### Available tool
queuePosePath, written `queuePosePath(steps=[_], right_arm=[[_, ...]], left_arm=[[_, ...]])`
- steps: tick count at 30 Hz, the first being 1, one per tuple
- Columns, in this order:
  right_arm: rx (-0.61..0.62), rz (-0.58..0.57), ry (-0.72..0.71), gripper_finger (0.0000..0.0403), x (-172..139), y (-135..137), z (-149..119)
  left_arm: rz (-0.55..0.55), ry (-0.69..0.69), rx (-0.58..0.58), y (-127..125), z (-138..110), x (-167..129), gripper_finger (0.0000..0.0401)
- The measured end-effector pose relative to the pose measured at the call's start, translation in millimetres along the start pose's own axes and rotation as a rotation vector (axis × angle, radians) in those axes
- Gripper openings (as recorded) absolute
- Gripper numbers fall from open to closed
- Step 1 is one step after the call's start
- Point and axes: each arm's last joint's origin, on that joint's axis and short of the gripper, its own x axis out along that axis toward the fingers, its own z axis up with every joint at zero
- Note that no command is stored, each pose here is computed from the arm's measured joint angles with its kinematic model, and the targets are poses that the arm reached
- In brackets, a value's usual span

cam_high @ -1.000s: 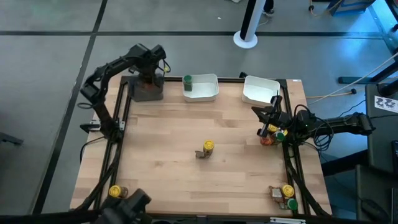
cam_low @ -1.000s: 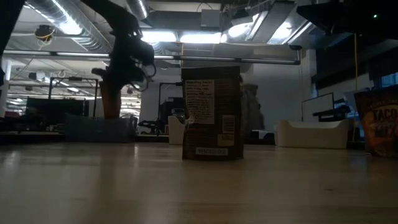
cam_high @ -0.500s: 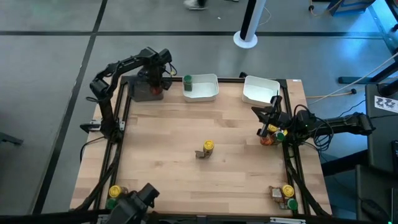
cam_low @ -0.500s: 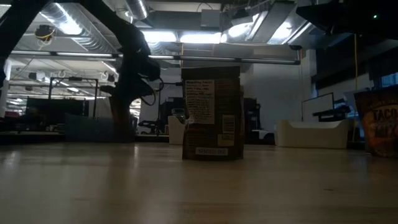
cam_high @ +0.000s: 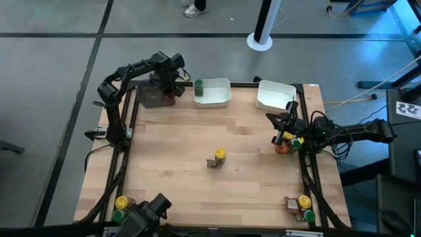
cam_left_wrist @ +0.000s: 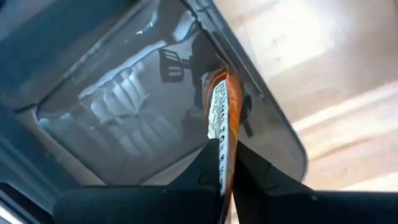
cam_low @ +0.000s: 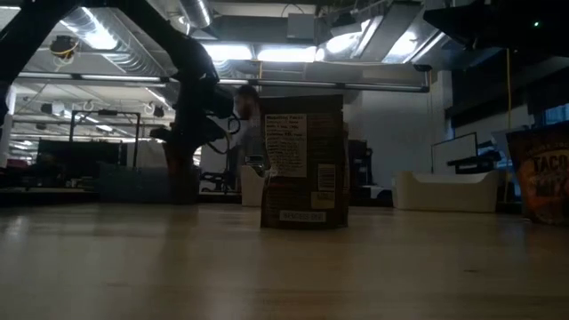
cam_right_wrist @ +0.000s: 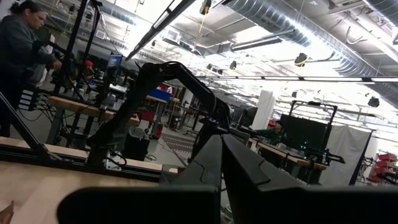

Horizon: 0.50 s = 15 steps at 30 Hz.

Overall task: Sort spices by type
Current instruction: Put the bottom left brown seasoning bag into the black bin

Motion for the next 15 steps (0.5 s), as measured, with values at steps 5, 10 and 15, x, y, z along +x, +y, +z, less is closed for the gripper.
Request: queuePosePath(steps=[5, 10, 15], right_arm=[[0.000, 0.000, 0.000, 0.0014, 0.0, 0.0, 0.0], [0.000, 0.000, 0.000, 0.0014, 0.0, 0.0, 0.0], [0.000, 0.000, 0.000, 0.0014, 0.0, 0.0, 0.0]], left_arm=[[0.001, 0.002, -0.035, 0.5, -0.1, 0.0, 0.0048], [0.001, 0.001, -0.043, 0.2, -0.1, -0.2, 0.0101], [0.001, 0.001, -0.040, 0.8, 0.0, -5.9, 0.0130]])
